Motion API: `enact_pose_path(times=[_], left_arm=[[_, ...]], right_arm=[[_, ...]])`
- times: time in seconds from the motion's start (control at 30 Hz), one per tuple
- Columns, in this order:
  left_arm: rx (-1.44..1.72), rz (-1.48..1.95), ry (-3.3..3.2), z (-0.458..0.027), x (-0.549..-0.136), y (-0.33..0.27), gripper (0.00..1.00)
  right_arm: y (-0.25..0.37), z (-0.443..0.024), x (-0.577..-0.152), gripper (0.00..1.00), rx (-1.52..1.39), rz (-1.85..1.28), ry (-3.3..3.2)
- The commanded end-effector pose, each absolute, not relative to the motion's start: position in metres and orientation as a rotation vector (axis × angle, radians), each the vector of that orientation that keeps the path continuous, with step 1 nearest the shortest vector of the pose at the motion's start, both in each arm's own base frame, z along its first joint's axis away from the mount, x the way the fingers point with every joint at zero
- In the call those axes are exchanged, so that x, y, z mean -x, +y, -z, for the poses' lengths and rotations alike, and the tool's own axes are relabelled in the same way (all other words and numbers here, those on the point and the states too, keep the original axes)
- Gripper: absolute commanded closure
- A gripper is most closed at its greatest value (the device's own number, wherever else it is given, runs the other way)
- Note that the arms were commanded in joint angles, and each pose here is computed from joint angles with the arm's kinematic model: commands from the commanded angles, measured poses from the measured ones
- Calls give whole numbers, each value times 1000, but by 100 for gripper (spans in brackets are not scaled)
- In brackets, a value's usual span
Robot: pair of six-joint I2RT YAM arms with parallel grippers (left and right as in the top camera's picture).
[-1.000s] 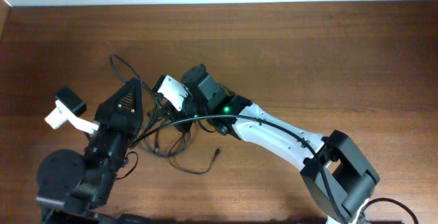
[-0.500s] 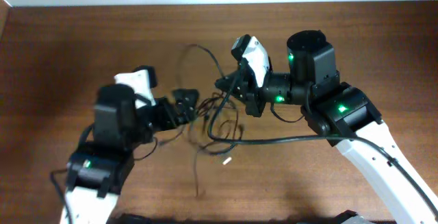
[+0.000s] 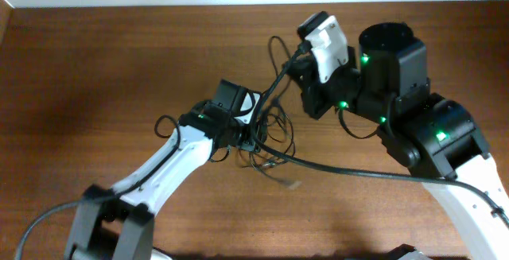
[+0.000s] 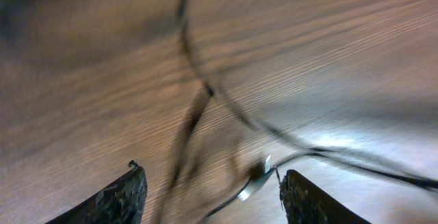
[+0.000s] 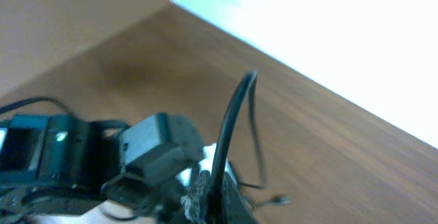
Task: Untangle cables
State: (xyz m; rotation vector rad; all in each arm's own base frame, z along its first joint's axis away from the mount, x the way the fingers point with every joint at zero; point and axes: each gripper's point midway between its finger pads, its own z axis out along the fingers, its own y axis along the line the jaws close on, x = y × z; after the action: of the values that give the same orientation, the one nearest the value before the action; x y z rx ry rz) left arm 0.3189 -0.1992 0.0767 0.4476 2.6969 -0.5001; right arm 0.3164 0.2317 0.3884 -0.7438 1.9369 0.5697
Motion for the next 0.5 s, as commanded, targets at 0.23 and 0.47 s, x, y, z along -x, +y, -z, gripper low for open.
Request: enact_pose_path(times=[0.23, 0.47], left_arm=[[-336, -400, 2783, -38, -324, -89, 37], [-236, -654, 2772, -34, -308, -52, 28]], right_arm=[[66, -433, -369, 96, 53, -59, 1942], [-54, -386, -346, 96, -475, 130, 2103]])
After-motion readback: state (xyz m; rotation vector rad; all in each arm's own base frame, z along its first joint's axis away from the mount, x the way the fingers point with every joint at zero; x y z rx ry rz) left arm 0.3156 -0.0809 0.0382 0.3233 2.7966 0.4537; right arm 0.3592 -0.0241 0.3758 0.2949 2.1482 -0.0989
